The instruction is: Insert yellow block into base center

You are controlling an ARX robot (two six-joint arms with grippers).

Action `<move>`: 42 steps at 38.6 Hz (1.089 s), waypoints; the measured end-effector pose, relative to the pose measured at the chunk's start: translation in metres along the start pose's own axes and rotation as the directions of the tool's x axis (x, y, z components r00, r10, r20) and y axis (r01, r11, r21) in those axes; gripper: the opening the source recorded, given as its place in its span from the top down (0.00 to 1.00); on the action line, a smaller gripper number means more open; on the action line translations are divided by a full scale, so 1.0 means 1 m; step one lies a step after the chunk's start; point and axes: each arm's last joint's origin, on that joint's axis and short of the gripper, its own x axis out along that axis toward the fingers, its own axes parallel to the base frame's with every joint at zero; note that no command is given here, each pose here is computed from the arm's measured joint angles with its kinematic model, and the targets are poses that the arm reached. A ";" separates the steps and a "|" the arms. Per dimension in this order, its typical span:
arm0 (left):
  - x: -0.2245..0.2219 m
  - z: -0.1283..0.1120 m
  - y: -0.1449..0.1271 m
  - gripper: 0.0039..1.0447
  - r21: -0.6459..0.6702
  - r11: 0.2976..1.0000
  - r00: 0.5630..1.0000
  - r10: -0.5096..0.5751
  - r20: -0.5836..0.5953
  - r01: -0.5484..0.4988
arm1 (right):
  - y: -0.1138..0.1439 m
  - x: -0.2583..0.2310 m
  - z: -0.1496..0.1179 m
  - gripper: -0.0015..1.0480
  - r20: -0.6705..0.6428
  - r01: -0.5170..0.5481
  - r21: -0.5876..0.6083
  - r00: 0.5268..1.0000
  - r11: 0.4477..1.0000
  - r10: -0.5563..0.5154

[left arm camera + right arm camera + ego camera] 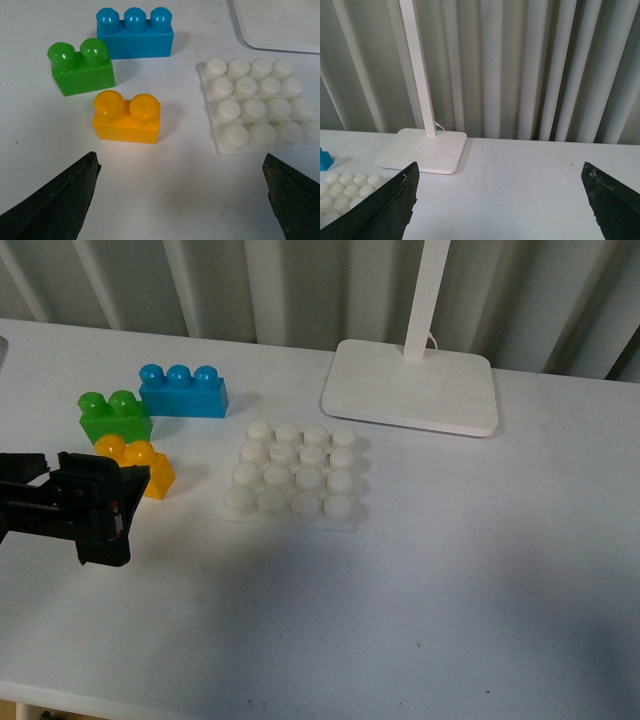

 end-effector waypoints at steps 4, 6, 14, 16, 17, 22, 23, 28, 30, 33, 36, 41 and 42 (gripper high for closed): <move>0.011 0.002 0.001 0.06 0.017 1.000 1.000 0.001 -0.002 -0.001 | 0.000 0.000 0.000 0.09 0.000 0.000 0.000 1.000 1.000 0.000; 0.014 0.004 0.001 0.06 0.025 1.000 1.000 0.003 -0.003 -0.003 | 0.000 0.000 0.000 0.09 0.000 0.001 0.000 1.000 1.000 -0.001; 0.034 0.007 0.005 0.06 0.066 0.998 0.999 -0.016 -0.035 0.018 | 0.000 0.000 0.000 0.09 0.000 0.000 0.000 1.000 1.000 0.000; 0.039 0.008 0.007 0.06 0.078 0.997 0.999 -0.024 -0.039 0.027 | 0.000 0.000 0.000 0.09 0.000 0.000 0.000 1.000 1.000 0.000; 0.040 0.009 0.008 0.06 0.087 0.996 0.999 -0.025 -0.041 0.028 | 0.000 0.000 0.000 0.09 0.000 0.000 0.000 1.000 1.000 0.000; 0.047 0.010 0.014 0.06 0.105 0.994 0.999 -0.016 -0.052 0.022 | 0.000 0.000 0.000 0.09 0.000 0.000 0.000 1.000 1.000 0.000; 0.049 0.010 0.015 0.06 0.107 0.994 0.998 -0.017 -0.055 0.023 | 0.000 0.000 0.000 0.09 0.000 0.000 0.000 1.000 1.000 0.000; 0.054 0.010 0.020 0.06 0.118 0.993 0.998 -0.011 -0.064 0.019 | 0.000 0.000 0.000 0.09 0.000 0.000 0.000 1.000 1.000 0.000; 0.056 0.010 0.023 0.06 0.119 0.993 0.998 -0.008 -0.067 0.016 | 0.000 0.000 0.000 0.09 0.000 0.000 0.000 1.000 1.000 0.000; 0.058 0.011 0.026 0.06 0.119 0.993 0.998 0.000 -0.068 0.008 | 0.000 0.000 0.000 0.09 0.000 0.000 0.000 1.000 1.000 0.000; 0.059 0.012 0.029 0.06 0.116 0.993 0.998 0.003 -0.067 0.004 | 0.000 0.000 0.000 0.09 0.000 0.000 0.000 1.000 1.000 0.000; 0.063 0.012 0.034 0.06 0.120 0.993 0.997 0.005 -0.074 0.004 | 0.000 0.000 0.000 0.09 0.000 0.000 0.000 1.000 1.000 0.000; 0.064 0.011 0.035 0.06 0.122 0.993 0.997 0.004 -0.077 0.006 | 0.000 0.000 0.000 0.09 0.000 0.001 0.000 1.000 1.000 -0.001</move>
